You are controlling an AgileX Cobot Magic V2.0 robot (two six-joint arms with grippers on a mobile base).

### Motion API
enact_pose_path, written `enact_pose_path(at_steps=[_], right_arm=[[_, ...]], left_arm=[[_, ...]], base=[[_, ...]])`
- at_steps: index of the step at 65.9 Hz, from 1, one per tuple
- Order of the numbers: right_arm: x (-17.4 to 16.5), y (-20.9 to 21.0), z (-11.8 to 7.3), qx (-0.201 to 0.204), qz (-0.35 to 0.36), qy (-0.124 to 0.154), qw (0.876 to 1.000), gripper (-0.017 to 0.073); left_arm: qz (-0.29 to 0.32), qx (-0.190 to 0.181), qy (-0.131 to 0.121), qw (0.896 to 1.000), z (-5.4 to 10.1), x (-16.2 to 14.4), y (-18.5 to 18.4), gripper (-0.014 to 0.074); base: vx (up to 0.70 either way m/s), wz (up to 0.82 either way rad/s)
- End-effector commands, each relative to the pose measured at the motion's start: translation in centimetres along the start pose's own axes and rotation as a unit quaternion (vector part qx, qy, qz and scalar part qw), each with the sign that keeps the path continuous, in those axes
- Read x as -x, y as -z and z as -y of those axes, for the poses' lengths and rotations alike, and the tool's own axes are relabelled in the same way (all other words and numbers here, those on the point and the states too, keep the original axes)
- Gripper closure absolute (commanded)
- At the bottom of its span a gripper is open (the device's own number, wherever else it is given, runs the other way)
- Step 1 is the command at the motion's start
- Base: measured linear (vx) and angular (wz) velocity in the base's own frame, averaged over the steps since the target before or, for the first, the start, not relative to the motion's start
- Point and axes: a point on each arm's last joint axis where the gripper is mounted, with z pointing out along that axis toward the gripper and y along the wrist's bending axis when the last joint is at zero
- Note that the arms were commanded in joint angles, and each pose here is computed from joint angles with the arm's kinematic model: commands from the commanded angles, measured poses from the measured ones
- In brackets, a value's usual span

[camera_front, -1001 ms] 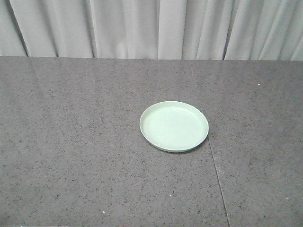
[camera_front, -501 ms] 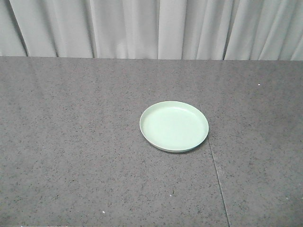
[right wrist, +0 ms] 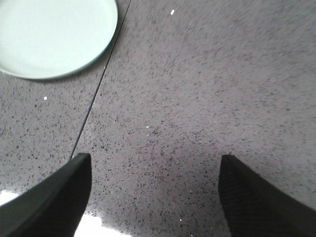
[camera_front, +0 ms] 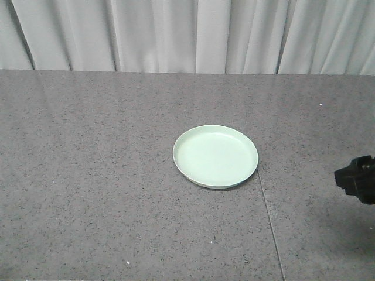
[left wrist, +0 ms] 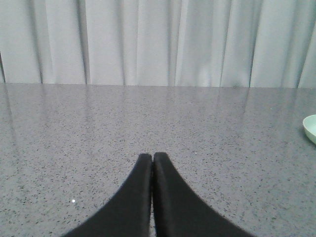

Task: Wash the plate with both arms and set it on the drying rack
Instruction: 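Move the right gripper down to the plate rim nearest the robot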

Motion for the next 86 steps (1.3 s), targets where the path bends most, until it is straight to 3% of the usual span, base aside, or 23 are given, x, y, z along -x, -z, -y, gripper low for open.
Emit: enact_pose_path(at_steps=[1, 10, 15, 33, 59, 86], right_arm=[[2.4, -0.3, 0.0, 0.011, 0.022, 0.018, 1.0, 0.002], [4.5, -2.3, -1.6, 0.039, -0.007, 0.064, 0.997, 0.002], [5.8, -3.5, -2.4, 0.046, -0.017, 0.07, 0.996, 0.002], [10.0, -7.8, -2.8, 0.055, -0.068, 0.01, 0.996, 0.0062], [13.3, -13.9, -2.8, 0.064, -0.106, -0.022, 0.992, 0.012], [13.4, -18.5, -3.2, 0.086, -0.116, -0.05, 0.988, 0.0166]], left_arm=[[0.056, -0.005, 0.007, 0.998, 0.1, 1.6, 0.3, 0.0601], [0.056, -0.005, 0.007, 0.998, 0.1, 1.6, 0.3, 0.0601], [0.056, -0.005, 0.007, 0.998, 0.1, 1.6, 0.3, 0.0601], [0.056, -0.005, 0.007, 0.998, 0.1, 1.6, 0.3, 0.0601], [0.056, -0.005, 0.007, 0.998, 0.1, 1.6, 0.3, 0.0601], [0.056, -0.005, 0.007, 0.998, 0.1, 1.6, 0.3, 0.0601]], base=[[0.0, 0.0], [0.0, 0.0], [0.0, 0.0], [0.0, 0.0], [0.0, 0.0], [0.0, 0.0]])
